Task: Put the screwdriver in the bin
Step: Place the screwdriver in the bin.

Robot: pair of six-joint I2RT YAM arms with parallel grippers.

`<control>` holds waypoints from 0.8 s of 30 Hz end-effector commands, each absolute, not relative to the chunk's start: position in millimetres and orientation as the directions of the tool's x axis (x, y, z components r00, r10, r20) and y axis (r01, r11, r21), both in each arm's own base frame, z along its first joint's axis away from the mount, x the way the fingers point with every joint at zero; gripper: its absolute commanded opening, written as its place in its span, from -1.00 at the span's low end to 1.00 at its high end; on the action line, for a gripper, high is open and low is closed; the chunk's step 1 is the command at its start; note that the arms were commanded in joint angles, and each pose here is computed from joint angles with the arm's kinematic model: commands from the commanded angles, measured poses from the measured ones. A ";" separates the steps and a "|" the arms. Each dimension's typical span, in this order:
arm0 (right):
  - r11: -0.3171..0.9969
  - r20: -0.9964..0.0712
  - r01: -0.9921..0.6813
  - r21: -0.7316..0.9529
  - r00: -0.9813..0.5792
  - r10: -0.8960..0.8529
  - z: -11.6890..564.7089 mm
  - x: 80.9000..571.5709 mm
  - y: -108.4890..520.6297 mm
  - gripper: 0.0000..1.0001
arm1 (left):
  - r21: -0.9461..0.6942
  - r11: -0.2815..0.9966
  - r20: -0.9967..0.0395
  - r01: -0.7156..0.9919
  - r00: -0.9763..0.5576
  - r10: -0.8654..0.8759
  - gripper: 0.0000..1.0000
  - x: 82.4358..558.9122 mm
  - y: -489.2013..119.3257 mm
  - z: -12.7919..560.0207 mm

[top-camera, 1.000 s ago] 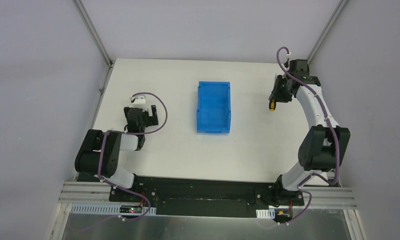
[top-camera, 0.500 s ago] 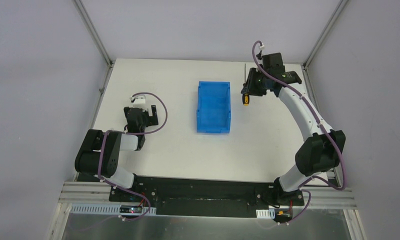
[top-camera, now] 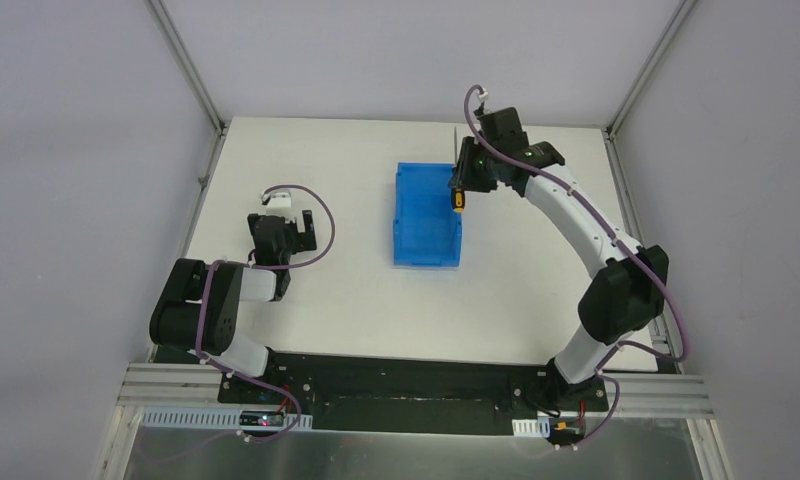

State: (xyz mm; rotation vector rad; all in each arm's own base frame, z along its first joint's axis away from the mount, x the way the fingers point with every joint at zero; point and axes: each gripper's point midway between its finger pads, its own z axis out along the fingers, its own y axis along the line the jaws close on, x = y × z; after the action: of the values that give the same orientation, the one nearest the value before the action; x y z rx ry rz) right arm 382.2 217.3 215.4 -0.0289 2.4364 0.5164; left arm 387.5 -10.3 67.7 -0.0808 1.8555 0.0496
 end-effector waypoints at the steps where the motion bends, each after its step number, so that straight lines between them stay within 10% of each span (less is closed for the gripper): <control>1: 0.917 -0.662 -0.140 0.375 -0.732 0.159 236.6 399.2 238.1 -0.76 | -0.023 0.996 -0.970 -0.085 -0.238 -0.043 0.98 392.2 -7.9 80.0; 24: 0.978 -0.607 -0.073 0.194 -0.793 0.061 137.4 388.7 278.1 -0.73 | -0.023 0.996 -0.970 -0.085 -0.238 -0.043 0.98 391.9 -7.9 79.8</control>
State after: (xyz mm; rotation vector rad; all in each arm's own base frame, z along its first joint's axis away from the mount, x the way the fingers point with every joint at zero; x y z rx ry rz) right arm 381.0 270.1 141.7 -0.0385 2.5067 0.2935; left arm 387.5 -10.3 67.7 -0.0808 1.8555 0.0496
